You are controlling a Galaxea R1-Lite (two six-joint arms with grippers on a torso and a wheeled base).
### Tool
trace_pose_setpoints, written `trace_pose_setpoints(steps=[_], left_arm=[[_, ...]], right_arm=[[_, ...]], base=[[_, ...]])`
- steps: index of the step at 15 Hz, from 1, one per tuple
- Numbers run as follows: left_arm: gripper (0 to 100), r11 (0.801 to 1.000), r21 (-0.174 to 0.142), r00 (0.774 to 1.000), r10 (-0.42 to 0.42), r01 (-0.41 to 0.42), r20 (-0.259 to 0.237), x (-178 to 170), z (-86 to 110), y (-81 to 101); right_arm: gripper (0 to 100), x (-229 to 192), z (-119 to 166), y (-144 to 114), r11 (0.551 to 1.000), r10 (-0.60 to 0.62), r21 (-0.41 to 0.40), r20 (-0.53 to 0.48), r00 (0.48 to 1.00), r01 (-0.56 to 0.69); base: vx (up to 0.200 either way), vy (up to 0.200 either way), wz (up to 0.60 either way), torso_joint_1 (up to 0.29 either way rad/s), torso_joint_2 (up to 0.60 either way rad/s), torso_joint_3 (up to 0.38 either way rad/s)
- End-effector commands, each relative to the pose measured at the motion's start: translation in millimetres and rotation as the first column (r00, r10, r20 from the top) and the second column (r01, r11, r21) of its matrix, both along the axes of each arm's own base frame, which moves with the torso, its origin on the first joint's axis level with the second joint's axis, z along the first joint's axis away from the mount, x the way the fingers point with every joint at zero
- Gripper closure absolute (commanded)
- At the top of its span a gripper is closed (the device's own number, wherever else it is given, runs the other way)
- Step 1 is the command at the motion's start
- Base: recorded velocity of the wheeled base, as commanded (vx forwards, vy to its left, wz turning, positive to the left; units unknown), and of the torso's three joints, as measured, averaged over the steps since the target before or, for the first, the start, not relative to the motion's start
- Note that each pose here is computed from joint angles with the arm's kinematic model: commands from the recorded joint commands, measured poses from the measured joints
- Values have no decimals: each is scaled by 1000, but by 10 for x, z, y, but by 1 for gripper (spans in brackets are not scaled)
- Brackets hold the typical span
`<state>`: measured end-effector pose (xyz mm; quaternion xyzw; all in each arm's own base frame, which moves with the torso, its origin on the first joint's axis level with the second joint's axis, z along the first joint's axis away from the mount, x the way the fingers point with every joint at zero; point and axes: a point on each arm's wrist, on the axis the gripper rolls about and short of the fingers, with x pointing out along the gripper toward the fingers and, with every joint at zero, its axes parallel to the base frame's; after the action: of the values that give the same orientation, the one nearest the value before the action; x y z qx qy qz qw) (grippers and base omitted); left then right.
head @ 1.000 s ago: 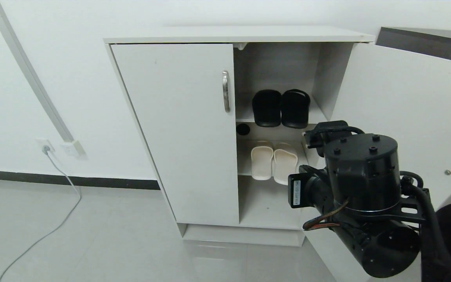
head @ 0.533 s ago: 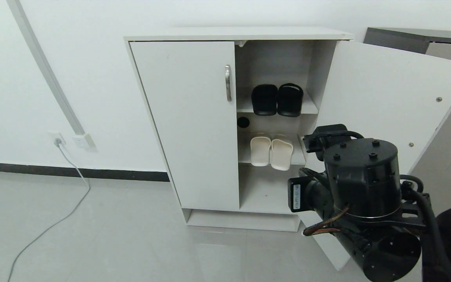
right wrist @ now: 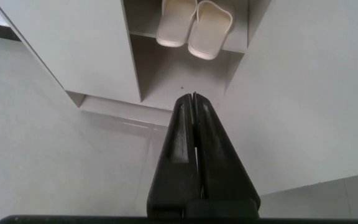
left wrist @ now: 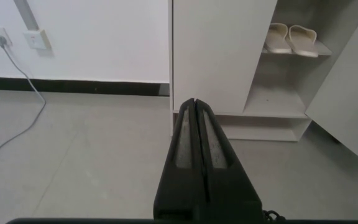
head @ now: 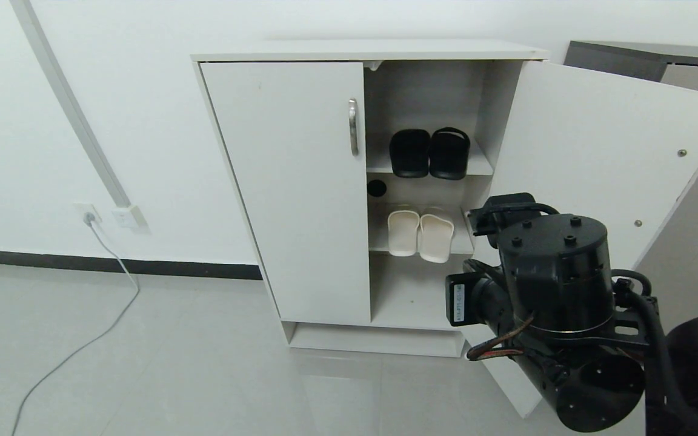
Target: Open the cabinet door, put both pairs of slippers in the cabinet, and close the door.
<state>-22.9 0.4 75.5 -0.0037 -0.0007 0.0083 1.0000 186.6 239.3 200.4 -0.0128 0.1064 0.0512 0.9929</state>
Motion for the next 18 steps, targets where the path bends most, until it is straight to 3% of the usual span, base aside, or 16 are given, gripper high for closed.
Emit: trace_pose_setpoints(steps=[1, 8, 18], left_arm=[[100, 1000, 0, 1000, 0, 0, -1, 1, 0, 0], [100, 1000, 0, 1000, 0, 0, -1, 1, 0, 0], [100, 1000, 0, 1000, 0, 0, -1, 1, 0, 0]], right_arm=[[100, 11, -29, 15, 1000, 0, -8, -6, 1000, 0], [100, 17, -34, 15, 1000, -2, -9, -7, 1000, 2], [100, 24, -34, 9, 1000, -4, -9, -7, 1000, 4]], base=[[0, 0, 0, 0, 0, 0], [0, 0, 0, 0, -25, -30], [0, 0, 0, 64, -409, -345]])
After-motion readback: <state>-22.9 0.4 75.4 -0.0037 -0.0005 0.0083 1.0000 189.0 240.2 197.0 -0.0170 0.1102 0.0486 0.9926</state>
